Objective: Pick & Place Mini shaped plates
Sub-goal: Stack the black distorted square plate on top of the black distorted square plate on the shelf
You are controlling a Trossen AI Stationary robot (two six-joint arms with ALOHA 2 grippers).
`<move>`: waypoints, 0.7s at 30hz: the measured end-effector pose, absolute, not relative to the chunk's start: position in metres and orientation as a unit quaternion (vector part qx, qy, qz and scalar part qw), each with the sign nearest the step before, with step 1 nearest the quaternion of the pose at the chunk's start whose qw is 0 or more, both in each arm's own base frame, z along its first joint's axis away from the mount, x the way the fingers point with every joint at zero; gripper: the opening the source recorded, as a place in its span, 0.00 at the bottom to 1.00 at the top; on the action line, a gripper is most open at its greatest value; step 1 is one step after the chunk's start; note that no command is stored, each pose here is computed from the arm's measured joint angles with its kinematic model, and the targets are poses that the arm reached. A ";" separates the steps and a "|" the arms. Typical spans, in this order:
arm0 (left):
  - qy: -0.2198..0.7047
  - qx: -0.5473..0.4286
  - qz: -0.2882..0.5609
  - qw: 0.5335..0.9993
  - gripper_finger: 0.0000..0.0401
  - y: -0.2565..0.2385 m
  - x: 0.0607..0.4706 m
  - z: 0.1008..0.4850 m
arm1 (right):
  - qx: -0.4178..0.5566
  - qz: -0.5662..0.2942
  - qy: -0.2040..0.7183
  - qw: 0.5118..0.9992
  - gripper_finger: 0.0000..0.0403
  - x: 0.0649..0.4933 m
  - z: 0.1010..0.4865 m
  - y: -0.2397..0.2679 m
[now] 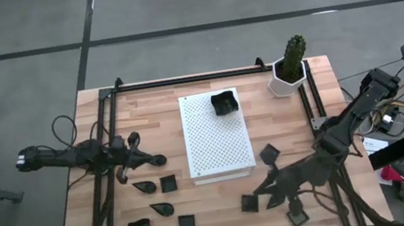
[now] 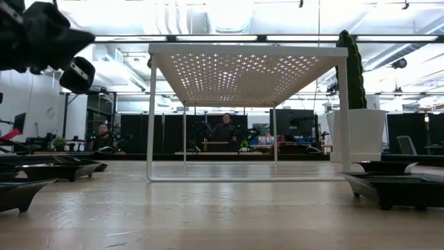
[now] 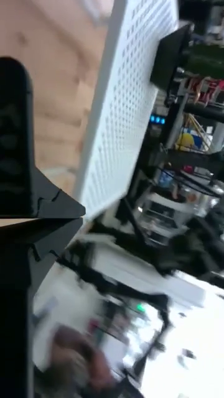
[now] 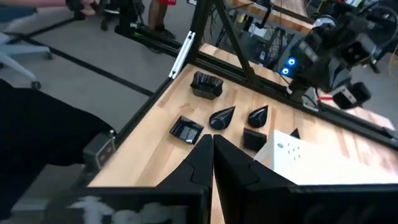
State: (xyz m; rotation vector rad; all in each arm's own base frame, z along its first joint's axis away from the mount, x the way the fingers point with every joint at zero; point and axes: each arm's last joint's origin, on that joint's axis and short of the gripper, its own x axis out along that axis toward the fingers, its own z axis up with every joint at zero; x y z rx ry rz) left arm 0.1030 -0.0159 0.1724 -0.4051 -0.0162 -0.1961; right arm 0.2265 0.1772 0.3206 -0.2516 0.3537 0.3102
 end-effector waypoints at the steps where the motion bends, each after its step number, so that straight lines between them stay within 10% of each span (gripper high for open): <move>1: -0.016 -0.222 -0.105 0.969 0.00 -0.016 0.103 0.175 | -0.122 0.156 0.174 0.965 0.02 0.223 0.317 0.176; 21: -0.077 -0.278 -0.071 0.955 0.10 -0.017 0.109 0.206 | -0.139 0.161 0.164 0.963 0.02 0.202 0.294 0.163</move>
